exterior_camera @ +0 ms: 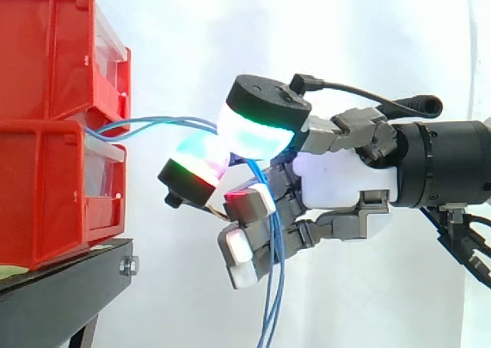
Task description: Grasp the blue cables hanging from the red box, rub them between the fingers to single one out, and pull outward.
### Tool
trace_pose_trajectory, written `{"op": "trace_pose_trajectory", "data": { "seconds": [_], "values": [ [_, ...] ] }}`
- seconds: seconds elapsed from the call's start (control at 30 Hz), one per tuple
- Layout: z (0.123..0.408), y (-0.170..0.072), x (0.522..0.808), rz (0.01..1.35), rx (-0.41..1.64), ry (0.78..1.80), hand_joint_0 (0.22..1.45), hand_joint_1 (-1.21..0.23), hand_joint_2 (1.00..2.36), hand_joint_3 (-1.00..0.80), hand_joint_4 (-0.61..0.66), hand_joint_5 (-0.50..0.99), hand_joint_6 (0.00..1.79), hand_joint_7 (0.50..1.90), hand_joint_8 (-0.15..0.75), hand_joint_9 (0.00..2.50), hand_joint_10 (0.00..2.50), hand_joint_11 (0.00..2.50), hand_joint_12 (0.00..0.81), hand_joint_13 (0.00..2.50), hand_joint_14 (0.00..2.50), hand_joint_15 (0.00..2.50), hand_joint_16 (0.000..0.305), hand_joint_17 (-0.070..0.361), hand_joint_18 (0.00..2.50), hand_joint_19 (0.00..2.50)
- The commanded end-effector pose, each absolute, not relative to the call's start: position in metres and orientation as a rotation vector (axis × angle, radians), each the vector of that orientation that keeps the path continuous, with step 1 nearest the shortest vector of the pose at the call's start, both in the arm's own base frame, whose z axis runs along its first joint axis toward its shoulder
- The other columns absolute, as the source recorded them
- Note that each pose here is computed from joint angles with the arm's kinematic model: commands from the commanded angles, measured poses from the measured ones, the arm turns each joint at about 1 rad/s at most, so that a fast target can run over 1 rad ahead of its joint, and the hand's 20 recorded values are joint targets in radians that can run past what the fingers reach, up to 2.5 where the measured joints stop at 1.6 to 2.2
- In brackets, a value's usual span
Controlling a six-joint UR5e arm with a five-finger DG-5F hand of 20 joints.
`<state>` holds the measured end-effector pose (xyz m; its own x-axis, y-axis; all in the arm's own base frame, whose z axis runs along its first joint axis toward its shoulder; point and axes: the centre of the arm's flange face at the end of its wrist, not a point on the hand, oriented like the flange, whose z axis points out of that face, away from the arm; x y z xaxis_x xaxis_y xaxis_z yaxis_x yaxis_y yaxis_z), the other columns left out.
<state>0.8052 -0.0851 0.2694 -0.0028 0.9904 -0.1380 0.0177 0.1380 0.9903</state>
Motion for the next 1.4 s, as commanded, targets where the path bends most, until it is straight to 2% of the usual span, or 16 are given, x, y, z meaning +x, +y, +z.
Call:
{"op": "trace_pose_trajectory", "data": {
  "seconds": [0.0,0.2,0.33,0.53,0.63,0.7,0.93,0.97,1.2,1.3,1.37],
  "values": [
    [0.269,-0.086,0.804,1.097,1.128,1.289,0.55,-0.75,1.0,-0.5,0.12,-0.16,0.89,0.91,0.311,1.14,0.02,0.97,0.393,0.98,0.02,0.6,0.052,0.117,0.78,0.56],
    [0.268,-0.085,0.804,1.097,1.135,1.295,0.53,-0.68,1.0,-0.5,0.12,-0.16,0.87,0.9,0.316,1.16,0.02,0.96,0.402,0.98,0.02,0.6,0.053,0.12,0.79,0.56],
    [0.267,-0.085,0.803,1.098,1.141,1.296,0.6,-0.66,1.01,-0.43,0.11,-0.16,0.87,0.94,0.309,1.15,0.02,0.96,0.392,0.98,0.02,0.6,0.051,0.115,0.77,0.57],
    [0.267,-0.085,0.803,1.1,1.143,1.296,0.6,-0.68,1.01,-0.29,0.09,-0.16,0.88,0.96,0.306,1.16,0.02,0.97,0.393,0.98,0.02,0.6,0.051,0.115,0.77,0.57],
    [0.267,-0.085,0.803,1.098,1.144,1.298,0.6,-0.73,1.02,-0.19,0.1,-0.16,0.88,1.0,0.322,1.15,0.02,0.97,0.404,0.98,0.02,0.59,0.054,0.121,0.79,0.55],
    [0.263,-0.085,0.801,1.092,1.152,1.308,0.63,-0.8,1.02,-0.18,0.07,-0.17,0.91,0.96,0.308,1.1,0.02,0.95,0.395,0.96,0.02,0.6,0.053,0.119,0.78,0.55],
    [0.257,-0.084,0.796,1.074,1.185,1.343,0.73,-0.91,1.01,-0.3,-0.03,-0.18,0.92,0.96,0.288,1.05,0.02,0.98,0.373,0.91,0.02,0.58,0.05,0.113,0.75,0.53],
    [0.256,-0.084,0.795,1.072,1.188,1.349,0.76,-0.93,1.01,-0.33,-0.02,-0.19,0.92,1.02,0.29,1.04,0.02,0.97,0.372,0.91,0.02,0.58,0.05,0.113,0.74,0.52],
    [0.254,-0.085,0.793,1.084,1.217,1.355,0.79,-0.92,1.0,-0.47,-0.03,-0.19,0.93,0.94,0.286,1.04,0.02,0.96,0.363,0.91,0.02,0.58,0.049,0.111,0.74,0.52],
    [0.255,-0.084,0.793,1.092,1.217,1.353,0.73,-0.91,1.0,-0.5,0.05,-0.18,0.92,0.93,0.288,1.05,0.02,0.95,0.365,0.92,0.02,0.58,0.049,0.11,0.75,0.52],
    [0.256,-0.084,0.793,1.092,1.217,1.353,0.65,-0.86,1.0,-0.5,0.08,-0.17,0.91,0.92,0.3,1.09,0.02,0.96,0.372,0.93,0.02,0.59,0.049,0.11,0.75,0.54]
  ]
}}
